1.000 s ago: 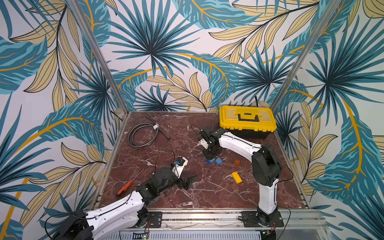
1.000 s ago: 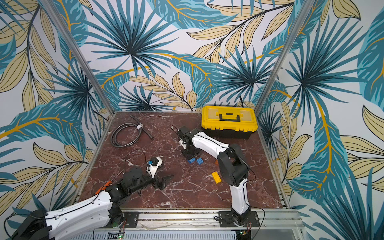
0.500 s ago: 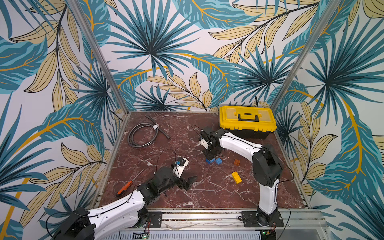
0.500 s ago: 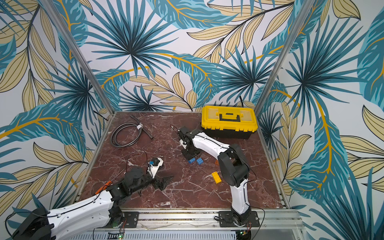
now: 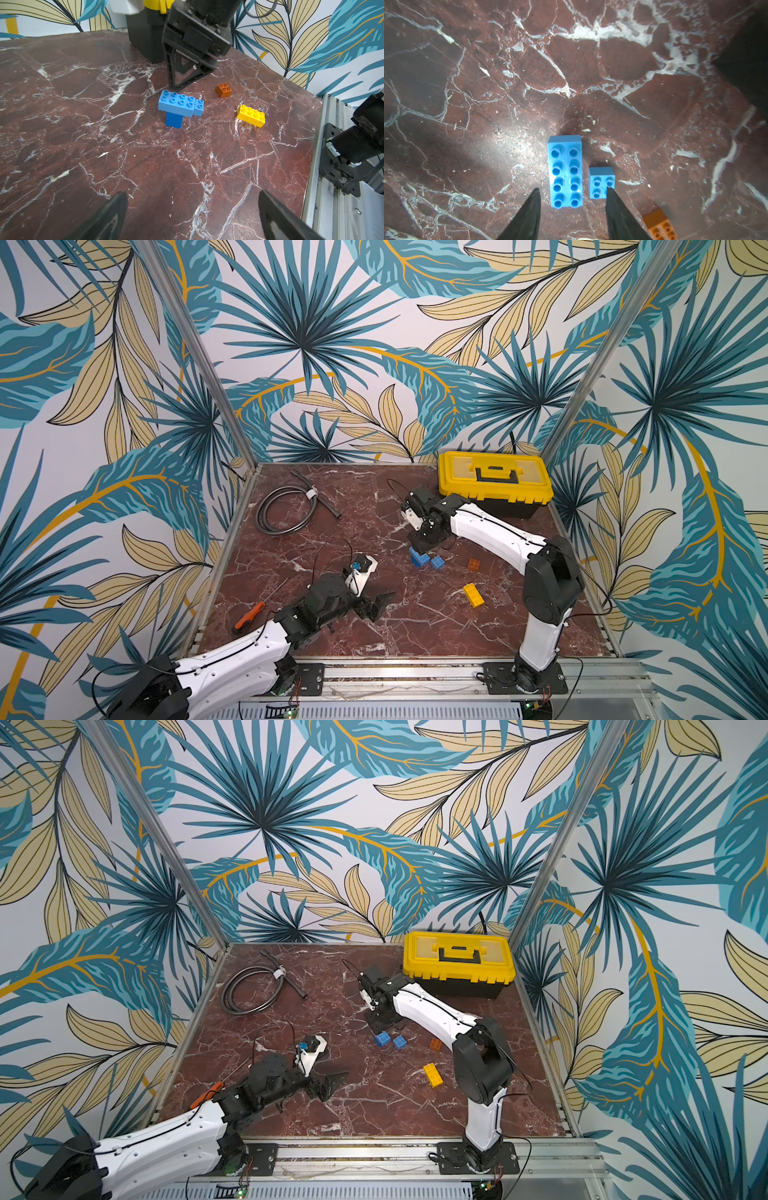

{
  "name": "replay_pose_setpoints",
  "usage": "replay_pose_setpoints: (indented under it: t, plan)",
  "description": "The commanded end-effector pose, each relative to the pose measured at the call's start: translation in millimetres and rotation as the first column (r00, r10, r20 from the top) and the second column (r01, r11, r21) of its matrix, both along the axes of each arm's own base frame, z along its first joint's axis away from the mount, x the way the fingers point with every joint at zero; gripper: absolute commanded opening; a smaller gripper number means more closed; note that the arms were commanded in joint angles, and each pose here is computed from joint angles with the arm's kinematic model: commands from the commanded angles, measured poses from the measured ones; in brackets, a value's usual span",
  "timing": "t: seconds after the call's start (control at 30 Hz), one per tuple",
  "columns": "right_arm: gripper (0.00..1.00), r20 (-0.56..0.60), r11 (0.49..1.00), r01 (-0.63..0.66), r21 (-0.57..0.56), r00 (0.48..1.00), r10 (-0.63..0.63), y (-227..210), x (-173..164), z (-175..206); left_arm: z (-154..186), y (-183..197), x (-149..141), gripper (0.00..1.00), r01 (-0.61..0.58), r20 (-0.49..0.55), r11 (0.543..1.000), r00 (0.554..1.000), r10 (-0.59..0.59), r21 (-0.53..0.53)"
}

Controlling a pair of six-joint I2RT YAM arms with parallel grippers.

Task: Assemble the letter f with lego
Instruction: Assemble the lego brick with the lego brick, then pick up the lego brick from the center of the board.

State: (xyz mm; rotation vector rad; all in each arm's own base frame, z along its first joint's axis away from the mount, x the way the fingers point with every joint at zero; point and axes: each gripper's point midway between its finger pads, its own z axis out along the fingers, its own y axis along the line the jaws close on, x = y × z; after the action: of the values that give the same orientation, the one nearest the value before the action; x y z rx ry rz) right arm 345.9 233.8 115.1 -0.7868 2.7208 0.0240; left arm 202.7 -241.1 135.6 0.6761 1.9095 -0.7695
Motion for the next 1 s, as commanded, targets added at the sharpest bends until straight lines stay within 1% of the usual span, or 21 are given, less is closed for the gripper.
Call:
replay_pose_setpoints:
  t: [0.0, 0.13, 0.33, 0.47, 0.7, 0.97]
  plan:
    - [0.52, 0.004, 0.998, 0.046, -0.044, 0.999, -0.046, -17.0, -7.6, 1.0, 13.7, -4.8, 1.3, 1.0, 0.015, 0.029, 1.0, 0.999, -0.014, -0.021]
    - [0.53, 0.009, 0.995, 0.08, -0.066, 0.997, -0.079, -29.9, -12.7, -2.0, 13.8, -5.7, 0.2, 0.99, 0.023, 0.029, 0.999, 0.999, -0.022, -0.023]
    - [0.54, 0.022, 0.983, 0.165, -0.078, 0.986, -0.163, -56.5, -20.6, -4.9, 14.4, -6.1, -1.7, 0.99, 0.033, 0.029, 0.999, 0.999, -0.032, -0.027]
    - [0.56, 0.008, 0.979, 0.187, -0.081, 0.982, -0.187, -66.1, -30.0, -13.3, 16.2, -6.1, -2.6, 0.99, 0.037, 0.035, 0.999, 0.999, -0.036, -0.031]
    - [0.58, -0.035, 0.985, 0.171, -0.027, 0.984, -0.172, -61.0, -42.1, -36.5, 16.9, -6.1, -3.4, 1.0, 0.04, 0.032, 0.999, 0.999, -0.038, -0.037]
    - [0.58, -0.039, 0.986, 0.164, 0.015, 0.986, -0.163, -52.9, -39.6, -58.3, 19.2, -6.8, -3.7, 0.99, 0.041, 0.032, 0.998, 0.999, -0.04, -0.045]
